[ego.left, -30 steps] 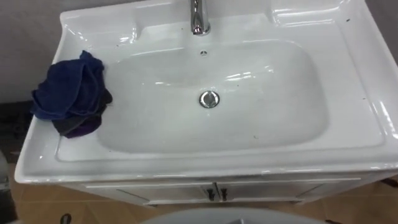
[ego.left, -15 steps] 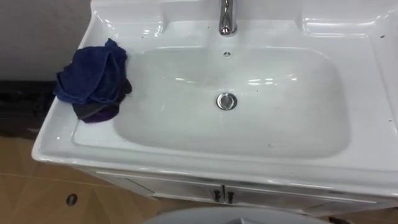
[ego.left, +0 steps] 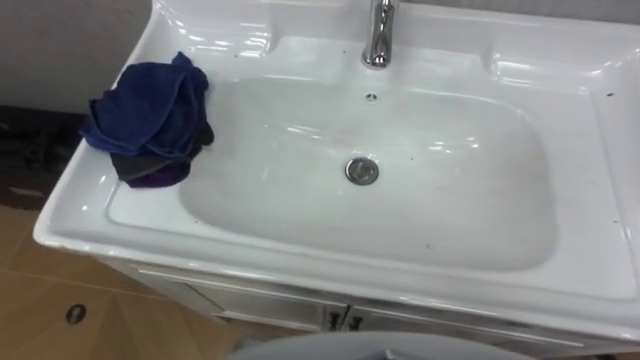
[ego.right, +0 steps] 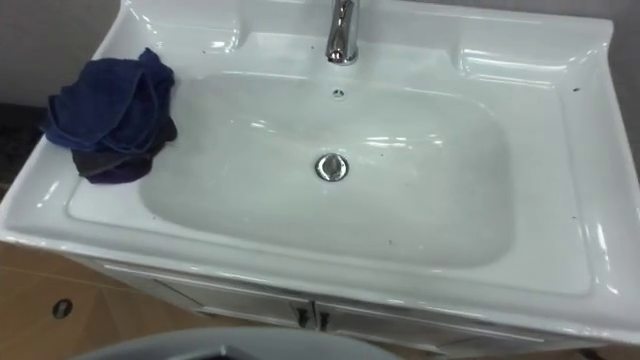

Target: Wipe basin

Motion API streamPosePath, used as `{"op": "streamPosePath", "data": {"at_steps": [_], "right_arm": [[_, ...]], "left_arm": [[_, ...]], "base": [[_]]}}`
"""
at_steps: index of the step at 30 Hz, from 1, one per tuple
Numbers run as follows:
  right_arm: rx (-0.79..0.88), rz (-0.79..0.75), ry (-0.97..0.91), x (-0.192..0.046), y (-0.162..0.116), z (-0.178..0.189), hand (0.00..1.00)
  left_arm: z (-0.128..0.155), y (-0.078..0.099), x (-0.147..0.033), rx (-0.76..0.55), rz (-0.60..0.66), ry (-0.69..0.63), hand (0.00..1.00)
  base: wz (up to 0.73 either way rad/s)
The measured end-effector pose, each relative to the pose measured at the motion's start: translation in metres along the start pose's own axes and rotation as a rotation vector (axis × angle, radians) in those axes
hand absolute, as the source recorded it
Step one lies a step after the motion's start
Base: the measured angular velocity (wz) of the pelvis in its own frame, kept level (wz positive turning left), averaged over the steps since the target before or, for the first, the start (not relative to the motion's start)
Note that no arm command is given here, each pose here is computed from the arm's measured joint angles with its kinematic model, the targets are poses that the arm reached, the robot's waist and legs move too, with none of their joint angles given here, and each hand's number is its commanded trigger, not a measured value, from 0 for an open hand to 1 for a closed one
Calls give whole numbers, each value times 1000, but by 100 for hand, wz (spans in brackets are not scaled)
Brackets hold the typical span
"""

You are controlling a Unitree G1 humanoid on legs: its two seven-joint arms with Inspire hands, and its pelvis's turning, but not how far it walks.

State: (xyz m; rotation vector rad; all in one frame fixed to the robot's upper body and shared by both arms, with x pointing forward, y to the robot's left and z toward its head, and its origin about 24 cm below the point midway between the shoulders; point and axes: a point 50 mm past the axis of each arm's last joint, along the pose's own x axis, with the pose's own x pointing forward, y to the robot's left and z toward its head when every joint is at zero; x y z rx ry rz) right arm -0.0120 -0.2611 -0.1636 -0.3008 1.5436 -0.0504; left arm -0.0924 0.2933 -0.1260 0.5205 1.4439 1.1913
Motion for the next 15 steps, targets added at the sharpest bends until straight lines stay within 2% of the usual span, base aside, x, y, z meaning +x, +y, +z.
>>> {"op": "streamPosePath", "data": {"at_steps": [6,11,15], "right_arm": [[-22,103,48,1,18,-8,0],[-22,134,83,1,19,-7,0],[-25,138,95,1,21,-6,0]], "left_arm": [[-10,-21,-12,-11,-160,91,0],[-2,-44,-23,63,-403,76,0],[4,-54,-28,116,-511,50,0]], "base": [[0],[-10],[-6]]}}
